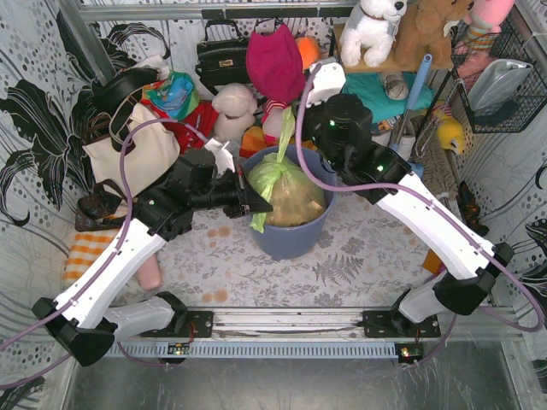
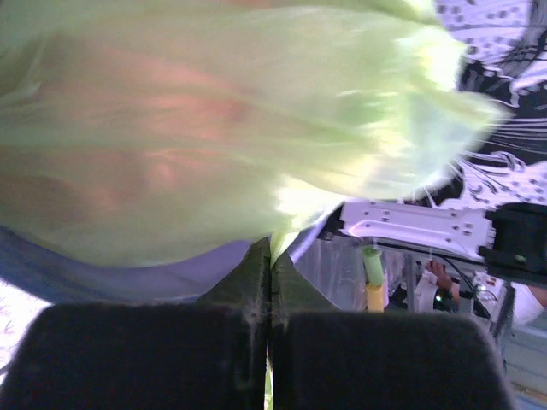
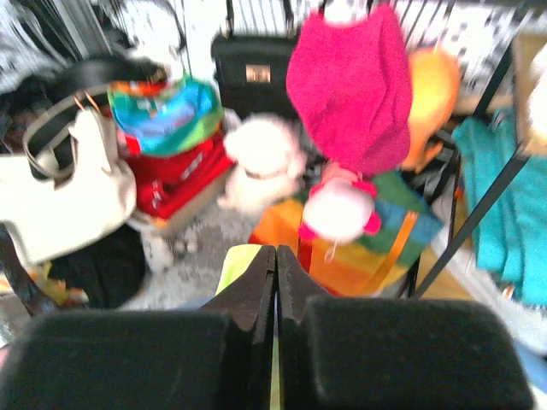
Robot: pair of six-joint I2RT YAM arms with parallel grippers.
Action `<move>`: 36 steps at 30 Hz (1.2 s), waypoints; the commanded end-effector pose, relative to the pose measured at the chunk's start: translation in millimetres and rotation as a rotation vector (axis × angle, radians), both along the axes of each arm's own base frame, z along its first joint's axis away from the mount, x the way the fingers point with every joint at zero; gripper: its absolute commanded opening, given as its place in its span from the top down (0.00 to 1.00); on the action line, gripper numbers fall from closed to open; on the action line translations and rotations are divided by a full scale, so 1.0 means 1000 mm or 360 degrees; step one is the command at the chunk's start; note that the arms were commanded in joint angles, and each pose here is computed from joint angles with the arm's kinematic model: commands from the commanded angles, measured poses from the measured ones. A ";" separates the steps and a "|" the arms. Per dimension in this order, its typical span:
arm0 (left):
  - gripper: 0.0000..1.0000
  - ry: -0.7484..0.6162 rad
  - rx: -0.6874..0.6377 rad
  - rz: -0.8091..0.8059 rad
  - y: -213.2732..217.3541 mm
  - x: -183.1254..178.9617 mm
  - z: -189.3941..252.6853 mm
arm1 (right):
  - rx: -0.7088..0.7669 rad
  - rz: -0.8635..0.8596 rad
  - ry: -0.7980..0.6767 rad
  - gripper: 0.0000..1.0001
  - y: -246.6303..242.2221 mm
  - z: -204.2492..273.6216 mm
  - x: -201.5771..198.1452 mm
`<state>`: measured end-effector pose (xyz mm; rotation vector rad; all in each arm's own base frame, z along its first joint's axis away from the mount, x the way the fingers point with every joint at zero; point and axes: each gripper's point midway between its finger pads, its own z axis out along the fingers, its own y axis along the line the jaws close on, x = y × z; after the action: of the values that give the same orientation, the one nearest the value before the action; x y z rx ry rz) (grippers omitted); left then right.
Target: Tie the trash bag
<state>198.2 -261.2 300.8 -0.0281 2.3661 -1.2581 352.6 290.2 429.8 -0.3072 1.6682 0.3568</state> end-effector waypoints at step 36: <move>1.00 0.0124 -0.0258 -0.0303 -0.013 -0.043 -0.020 | 0.0513 0.0607 0.0775 0.34 0.038 -0.087 -0.070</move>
<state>152.0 -270.0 259.4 0.0252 2.4524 -1.5315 297.2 315.7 345.4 -0.3305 1.9658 0.8843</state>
